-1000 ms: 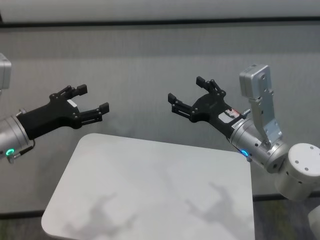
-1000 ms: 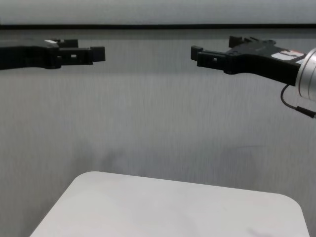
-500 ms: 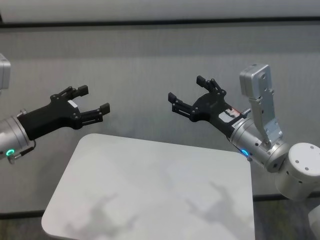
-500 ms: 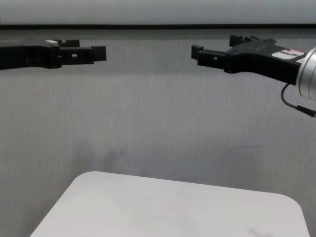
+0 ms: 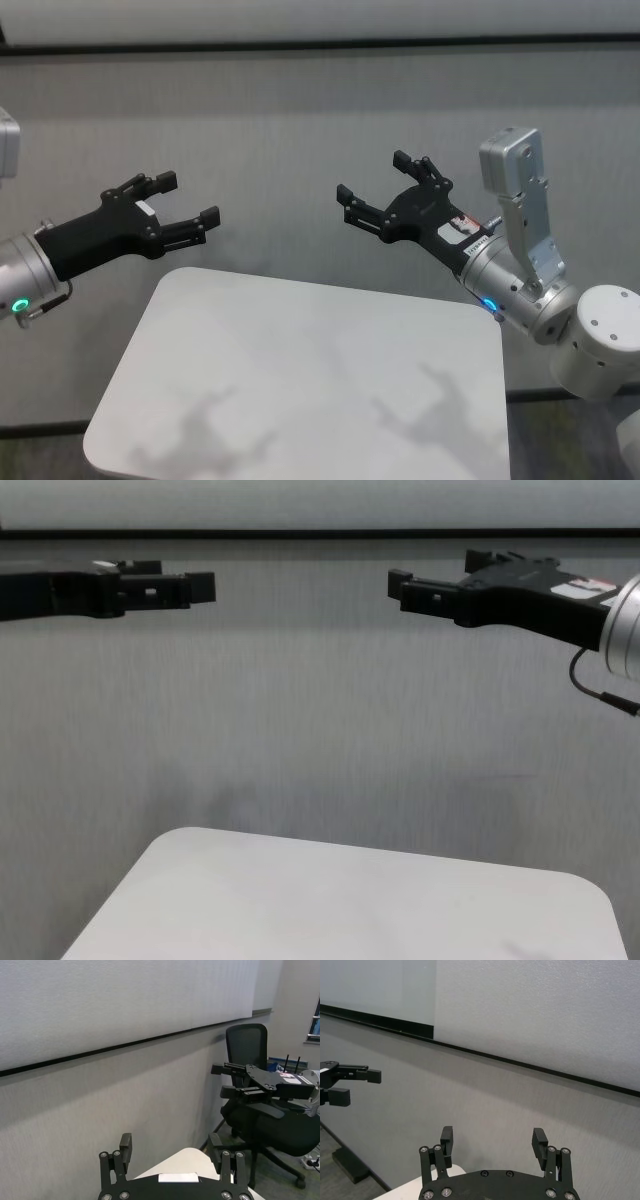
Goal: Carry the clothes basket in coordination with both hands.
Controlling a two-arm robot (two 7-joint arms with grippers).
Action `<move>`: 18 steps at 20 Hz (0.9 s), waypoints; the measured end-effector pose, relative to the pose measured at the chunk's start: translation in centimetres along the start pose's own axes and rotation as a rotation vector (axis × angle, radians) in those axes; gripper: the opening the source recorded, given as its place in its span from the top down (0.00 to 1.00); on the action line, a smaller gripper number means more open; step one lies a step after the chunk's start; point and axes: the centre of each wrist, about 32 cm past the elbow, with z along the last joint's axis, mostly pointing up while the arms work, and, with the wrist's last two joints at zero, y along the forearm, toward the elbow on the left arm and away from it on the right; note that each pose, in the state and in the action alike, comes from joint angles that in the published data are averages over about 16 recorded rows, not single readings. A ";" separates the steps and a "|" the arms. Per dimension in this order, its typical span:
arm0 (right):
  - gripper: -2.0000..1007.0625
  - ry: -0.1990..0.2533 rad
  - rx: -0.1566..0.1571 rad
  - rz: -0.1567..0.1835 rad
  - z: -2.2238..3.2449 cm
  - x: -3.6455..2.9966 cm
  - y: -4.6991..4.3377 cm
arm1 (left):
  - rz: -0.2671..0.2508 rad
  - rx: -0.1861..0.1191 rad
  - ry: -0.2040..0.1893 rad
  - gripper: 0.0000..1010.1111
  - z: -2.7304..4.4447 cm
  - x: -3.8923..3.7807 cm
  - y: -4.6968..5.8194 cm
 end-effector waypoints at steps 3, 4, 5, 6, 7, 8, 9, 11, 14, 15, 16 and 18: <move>0.01 0.001 -0.001 -0.002 0.04 -0.03 -0.16 | -0.010 -0.004 -0.003 0.01 0.08 -0.06 0.0; 0.01 0.001 -0.001 -0.003 0.06 -0.05 -0.22 | -0.014 -0.006 -0.005 0.01 0.12 -0.08 0.0; 0.01 0.001 -0.001 -0.004 0.08 -0.06 -0.28 | -0.017 -0.007 -0.007 0.01 0.16 -0.11 -0.1; 0.01 0.001 -0.002 -0.004 0.10 -0.07 -0.34 | -0.021 -0.008 -0.009 0.01 0.20 -0.13 -0.1; 0.01 0.002 -0.002 -0.005 0.12 -0.08 -0.40 | -0.024 -0.009 -0.011 0.01 0.23 -0.16 -0.1; 0.01 0.002 -0.003 -0.006 0.14 -0.10 -0.46 | -0.028 -0.010 -0.013 0.01 0.27 -0.19 -0.1; 0.01 0.002 -0.003 -0.006 0.16 -0.11 -0.52 | -0.032 -0.011 -0.015 0.01 0.31 -0.21 -0.1; 0.01 0.002 -0.004 -0.008 0.20 -0.14 -0.63 | -0.038 -0.013 -0.018 0.01 0.37 -0.26 -0.2; 0.01 0.002 -0.005 -0.010 0.25 -0.17 -0.77 | -0.044 -0.015 -0.022 0.01 0.46 -0.33 -0.2; 0.01 0.002 -0.005 -0.010 0.26 -0.18 -0.80 | -0.045 -0.015 -0.024 0.01 0.47 -0.35 -0.2; 0.01 0.001 -0.005 -0.010 0.27 -0.18 -0.81 | -0.045 -0.015 -0.025 0.01 0.49 -0.36 -0.2; 0.01 0.001 -0.005 -0.010 0.28 -0.19 -0.83 | -0.046 -0.014 -0.027 0.01 0.51 -0.37 -0.2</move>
